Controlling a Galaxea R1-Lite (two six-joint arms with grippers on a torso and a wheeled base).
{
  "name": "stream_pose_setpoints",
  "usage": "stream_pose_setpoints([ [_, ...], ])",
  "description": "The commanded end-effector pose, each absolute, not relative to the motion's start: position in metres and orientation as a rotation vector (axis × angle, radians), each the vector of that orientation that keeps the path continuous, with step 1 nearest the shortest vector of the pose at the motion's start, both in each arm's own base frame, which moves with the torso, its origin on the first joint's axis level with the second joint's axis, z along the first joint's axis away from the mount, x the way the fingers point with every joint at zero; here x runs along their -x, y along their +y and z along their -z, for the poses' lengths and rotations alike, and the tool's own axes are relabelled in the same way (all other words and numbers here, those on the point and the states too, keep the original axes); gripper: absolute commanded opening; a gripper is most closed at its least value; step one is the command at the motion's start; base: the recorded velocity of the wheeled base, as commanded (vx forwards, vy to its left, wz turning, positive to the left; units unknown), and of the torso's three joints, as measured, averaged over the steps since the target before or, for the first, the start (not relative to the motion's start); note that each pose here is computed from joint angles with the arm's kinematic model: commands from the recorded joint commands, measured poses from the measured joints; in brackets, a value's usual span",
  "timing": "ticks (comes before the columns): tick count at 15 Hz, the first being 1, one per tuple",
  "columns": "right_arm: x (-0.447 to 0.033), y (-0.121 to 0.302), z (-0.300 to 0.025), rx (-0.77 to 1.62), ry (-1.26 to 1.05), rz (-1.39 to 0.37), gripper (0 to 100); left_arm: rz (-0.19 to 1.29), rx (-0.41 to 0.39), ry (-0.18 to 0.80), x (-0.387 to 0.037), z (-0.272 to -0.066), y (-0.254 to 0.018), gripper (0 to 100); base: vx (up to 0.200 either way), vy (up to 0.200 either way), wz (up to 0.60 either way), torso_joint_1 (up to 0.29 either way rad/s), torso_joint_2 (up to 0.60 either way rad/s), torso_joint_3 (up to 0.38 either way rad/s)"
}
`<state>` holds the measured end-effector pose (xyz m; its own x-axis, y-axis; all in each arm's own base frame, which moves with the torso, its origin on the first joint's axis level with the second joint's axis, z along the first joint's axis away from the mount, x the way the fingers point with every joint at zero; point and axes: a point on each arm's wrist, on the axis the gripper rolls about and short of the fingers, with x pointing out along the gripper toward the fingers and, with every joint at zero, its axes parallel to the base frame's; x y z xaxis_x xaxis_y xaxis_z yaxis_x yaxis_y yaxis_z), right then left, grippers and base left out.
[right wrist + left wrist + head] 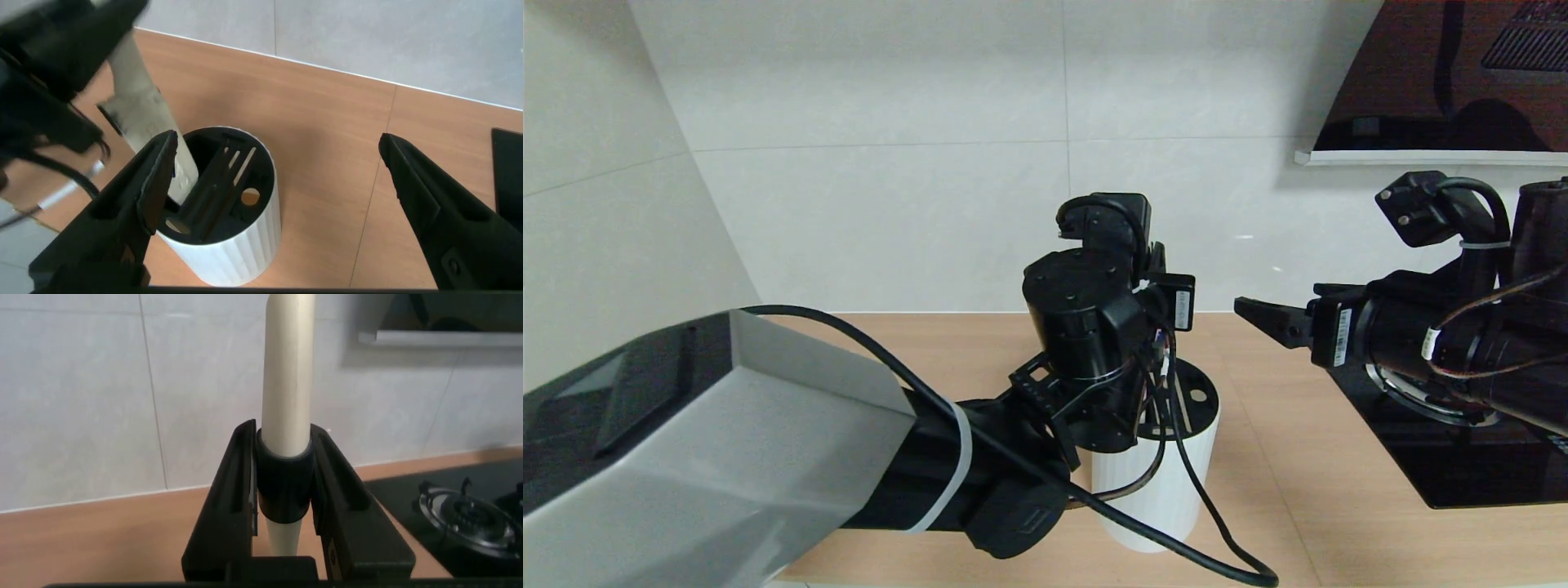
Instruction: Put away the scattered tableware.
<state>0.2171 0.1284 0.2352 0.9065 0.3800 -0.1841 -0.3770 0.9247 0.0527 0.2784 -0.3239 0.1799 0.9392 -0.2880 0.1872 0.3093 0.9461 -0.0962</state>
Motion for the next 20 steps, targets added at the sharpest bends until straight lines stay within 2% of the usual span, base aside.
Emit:
stream_pose_setpoints([
  [1,-0.218,0.129,-0.235,-0.015,0.196,-0.391,100,0.307,0.115,-0.155,-0.279,-0.172,-0.325,0,0.0,0.0,0.0,0.0,0.0,0.0],
  [12,-0.218,0.129,-0.233,-0.013,0.202,-0.393,100,0.33,0.029,-0.038,-0.274,-0.116,-0.338,0,0.0,0.0,0.0,0.0,0.0,0.0],
  [20,-0.217,0.129,-0.231,-0.009,0.208,-0.394,100,0.333,-0.005,-0.002,-0.269,-0.1,-0.333,0,0.0,0.0,0.0,0.0,0.0,0.0],
])
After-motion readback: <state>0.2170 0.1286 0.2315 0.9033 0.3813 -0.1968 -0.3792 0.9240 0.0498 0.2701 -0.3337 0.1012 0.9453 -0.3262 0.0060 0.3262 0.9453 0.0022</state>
